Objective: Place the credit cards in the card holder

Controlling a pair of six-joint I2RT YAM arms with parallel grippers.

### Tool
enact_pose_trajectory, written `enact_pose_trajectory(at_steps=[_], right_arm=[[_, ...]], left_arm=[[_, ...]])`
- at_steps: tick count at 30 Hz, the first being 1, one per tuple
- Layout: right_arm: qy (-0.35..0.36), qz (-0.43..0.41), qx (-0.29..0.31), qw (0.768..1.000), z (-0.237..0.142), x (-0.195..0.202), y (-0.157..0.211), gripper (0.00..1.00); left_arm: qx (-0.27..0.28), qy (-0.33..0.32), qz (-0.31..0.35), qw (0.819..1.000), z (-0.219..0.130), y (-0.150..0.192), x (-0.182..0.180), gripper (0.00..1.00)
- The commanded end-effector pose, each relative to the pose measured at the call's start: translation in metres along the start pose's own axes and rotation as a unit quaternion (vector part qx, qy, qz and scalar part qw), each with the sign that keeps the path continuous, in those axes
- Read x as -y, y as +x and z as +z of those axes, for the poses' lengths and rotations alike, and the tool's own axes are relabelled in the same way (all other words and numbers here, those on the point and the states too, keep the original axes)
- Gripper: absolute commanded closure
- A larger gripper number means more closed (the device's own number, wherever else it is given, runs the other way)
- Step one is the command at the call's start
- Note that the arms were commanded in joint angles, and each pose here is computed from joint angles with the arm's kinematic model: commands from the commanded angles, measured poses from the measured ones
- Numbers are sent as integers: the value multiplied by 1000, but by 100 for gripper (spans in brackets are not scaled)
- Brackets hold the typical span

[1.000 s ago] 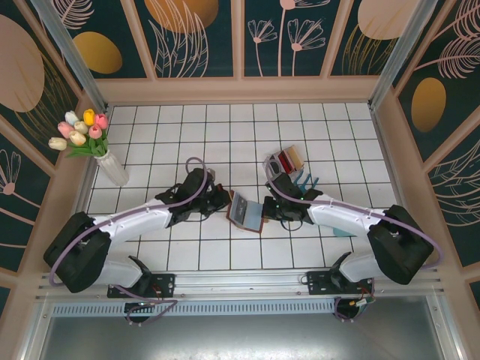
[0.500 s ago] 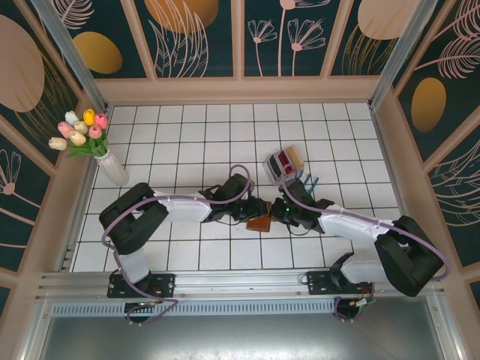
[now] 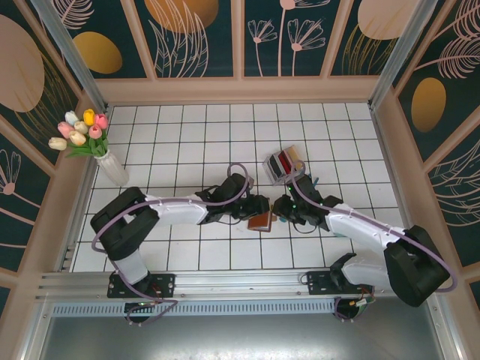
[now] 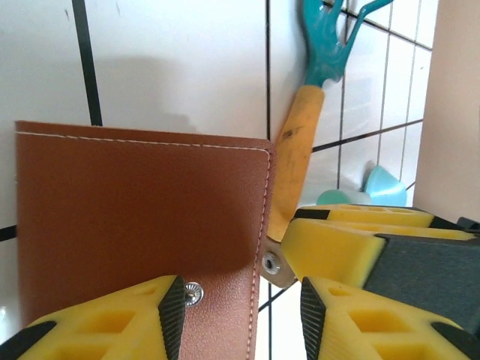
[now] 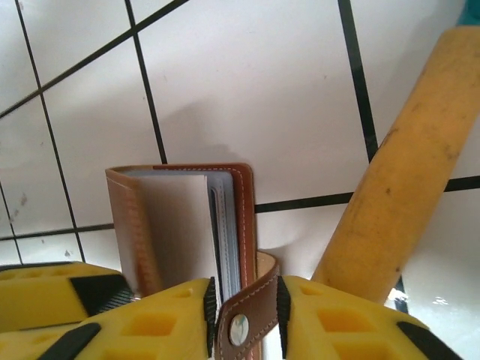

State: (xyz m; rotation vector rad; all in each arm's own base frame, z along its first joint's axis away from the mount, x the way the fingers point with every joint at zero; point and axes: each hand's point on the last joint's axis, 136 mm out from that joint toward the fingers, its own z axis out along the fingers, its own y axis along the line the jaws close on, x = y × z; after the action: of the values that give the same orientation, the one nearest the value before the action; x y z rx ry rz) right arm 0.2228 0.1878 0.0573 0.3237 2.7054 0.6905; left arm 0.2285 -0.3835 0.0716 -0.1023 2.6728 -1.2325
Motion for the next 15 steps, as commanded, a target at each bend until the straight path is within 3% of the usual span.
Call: enact_pose_trajectory(at_steps=[1,15], right_arm=[[31,-24,-16,999,-14,6,3,63],[24,-47,-31,998,-11,-14,-1,62]], left_arm=[[20,-12,21,1000,-11,-5,3,53],[35,-51,36,997,-20,-7,-12,52]])
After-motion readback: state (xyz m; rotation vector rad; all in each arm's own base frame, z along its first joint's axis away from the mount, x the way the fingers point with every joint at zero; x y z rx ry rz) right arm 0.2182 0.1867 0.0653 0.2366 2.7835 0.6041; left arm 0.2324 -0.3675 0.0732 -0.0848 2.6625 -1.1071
